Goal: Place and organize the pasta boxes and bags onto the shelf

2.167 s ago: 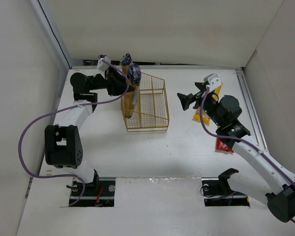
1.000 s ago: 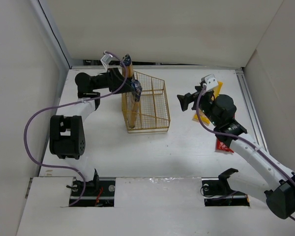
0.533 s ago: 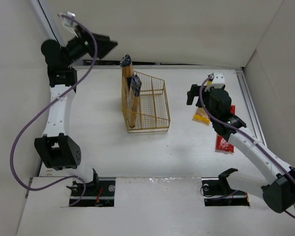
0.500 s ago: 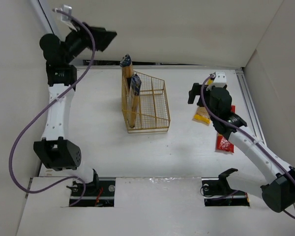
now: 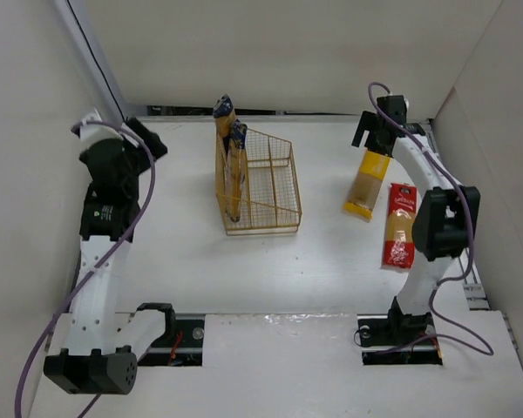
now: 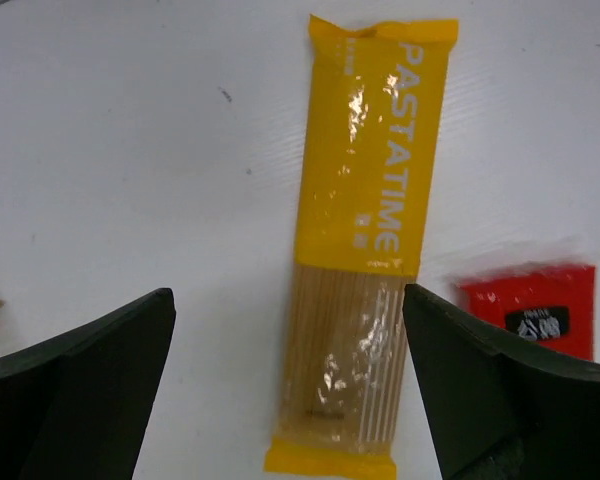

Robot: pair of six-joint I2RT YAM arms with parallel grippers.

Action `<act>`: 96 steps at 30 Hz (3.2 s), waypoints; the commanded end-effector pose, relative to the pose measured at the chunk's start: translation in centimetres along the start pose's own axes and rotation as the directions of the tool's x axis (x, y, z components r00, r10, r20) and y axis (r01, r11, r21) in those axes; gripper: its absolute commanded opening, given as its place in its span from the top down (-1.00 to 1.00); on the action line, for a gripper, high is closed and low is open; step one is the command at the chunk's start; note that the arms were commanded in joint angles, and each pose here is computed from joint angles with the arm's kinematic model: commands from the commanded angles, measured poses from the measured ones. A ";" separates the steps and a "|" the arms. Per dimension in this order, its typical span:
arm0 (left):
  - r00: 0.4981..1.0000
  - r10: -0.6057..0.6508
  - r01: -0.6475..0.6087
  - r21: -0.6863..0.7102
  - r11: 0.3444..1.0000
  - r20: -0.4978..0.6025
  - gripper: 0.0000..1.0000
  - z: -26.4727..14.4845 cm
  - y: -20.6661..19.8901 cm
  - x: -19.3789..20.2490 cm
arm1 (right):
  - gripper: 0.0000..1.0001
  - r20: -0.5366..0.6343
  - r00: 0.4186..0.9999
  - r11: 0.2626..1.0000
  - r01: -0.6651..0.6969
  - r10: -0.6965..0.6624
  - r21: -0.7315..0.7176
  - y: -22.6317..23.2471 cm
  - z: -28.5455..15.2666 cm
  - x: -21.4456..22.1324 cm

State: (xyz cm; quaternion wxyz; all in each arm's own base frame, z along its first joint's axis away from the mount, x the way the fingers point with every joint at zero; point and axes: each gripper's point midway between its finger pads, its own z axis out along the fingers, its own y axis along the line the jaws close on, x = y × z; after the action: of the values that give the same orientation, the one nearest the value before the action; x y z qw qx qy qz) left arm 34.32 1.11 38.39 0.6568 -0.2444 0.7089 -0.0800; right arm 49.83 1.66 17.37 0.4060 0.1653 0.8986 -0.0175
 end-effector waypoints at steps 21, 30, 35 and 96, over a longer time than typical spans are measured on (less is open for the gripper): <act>0.983 -0.143 0.132 -0.105 0.986 -0.112 -1.00 -0.6 4.0 8.1 | -1.00 -0.226 0.971 0.965 -0.011 0.072 0.261 -7.3 10.9 2.7; 0.981 -0.131 0.118 -0.101 0.988 -0.140 -1.00 -0.4 4.1 9.1 | -1.00 -0.314 0.949 0.976 0.082 -0.015 0.202 -7.2 13.1 5.4; 0.981 -0.131 0.118 -0.101 0.988 -0.140 -1.00 -0.4 4.1 9.1 | -0.91 -0.327 0.945 0.980 0.078 -0.014 0.185 -6.8 13.3 5.6; 0.967 -0.203 0.221 0.116 0.968 -0.153 -1.00 -2.5 0.9 9.8 | 0.37 0.754 0.637 0.082 0.753 0.160 -0.653 35.4 -23.0 -1.9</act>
State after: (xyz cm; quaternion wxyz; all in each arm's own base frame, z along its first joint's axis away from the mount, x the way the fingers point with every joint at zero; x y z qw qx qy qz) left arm 31.41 -2.66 28.04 0.5878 -0.2776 0.7343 -0.1954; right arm 48.32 37.53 30.73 0.6226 -0.3402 0.5824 0.3969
